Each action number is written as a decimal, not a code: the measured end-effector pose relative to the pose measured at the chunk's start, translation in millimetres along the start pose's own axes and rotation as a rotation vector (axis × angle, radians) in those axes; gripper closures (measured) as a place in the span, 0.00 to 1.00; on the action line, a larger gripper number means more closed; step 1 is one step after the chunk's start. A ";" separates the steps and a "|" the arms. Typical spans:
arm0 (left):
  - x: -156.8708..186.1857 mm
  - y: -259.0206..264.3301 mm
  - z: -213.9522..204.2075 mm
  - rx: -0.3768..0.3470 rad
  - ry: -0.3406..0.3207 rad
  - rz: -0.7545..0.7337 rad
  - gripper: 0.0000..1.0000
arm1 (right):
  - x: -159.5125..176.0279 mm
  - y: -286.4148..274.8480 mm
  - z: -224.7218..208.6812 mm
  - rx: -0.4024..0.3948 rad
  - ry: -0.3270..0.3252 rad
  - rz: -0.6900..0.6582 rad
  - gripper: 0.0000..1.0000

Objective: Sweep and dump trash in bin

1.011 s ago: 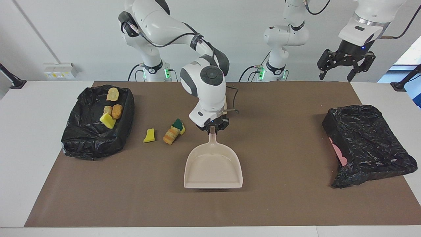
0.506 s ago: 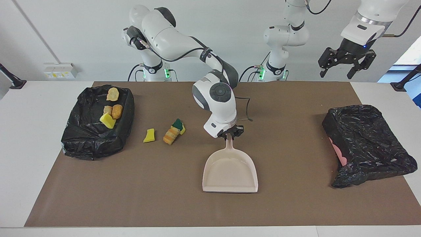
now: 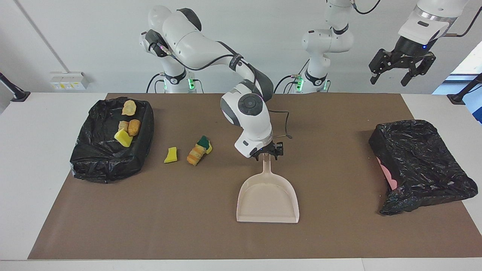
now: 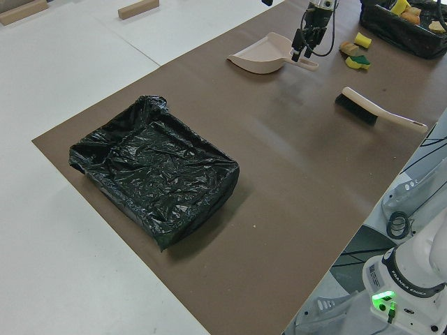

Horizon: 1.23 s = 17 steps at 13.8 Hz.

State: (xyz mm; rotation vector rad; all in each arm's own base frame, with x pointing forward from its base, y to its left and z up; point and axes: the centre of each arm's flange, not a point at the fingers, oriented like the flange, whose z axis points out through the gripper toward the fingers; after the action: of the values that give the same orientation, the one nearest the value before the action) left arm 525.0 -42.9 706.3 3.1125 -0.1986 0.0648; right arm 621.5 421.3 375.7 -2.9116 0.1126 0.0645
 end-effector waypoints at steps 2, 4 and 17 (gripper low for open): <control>-2.4 0.3 1.2 -0.001 -0.018 0.000 0.00 | 0.6 5.8 -26.9 -0.014 0.016 -0.008 0.00; -3.3 1.0 2.7 -0.001 -0.025 0.002 0.00 | 12.2 31.9 -63.4 -0.034 0.034 0.005 0.00; 70.1 138.0 151.0 -0.034 0.111 0.094 0.00 | -219.0 23.8 -94.2 -0.167 -0.219 -0.076 0.00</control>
State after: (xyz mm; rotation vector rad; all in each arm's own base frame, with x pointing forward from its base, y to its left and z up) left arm 582.9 -192.3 561.2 3.0525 -0.3386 0.2331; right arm 404.7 392.4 473.6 -3.0468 -0.0421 0.3971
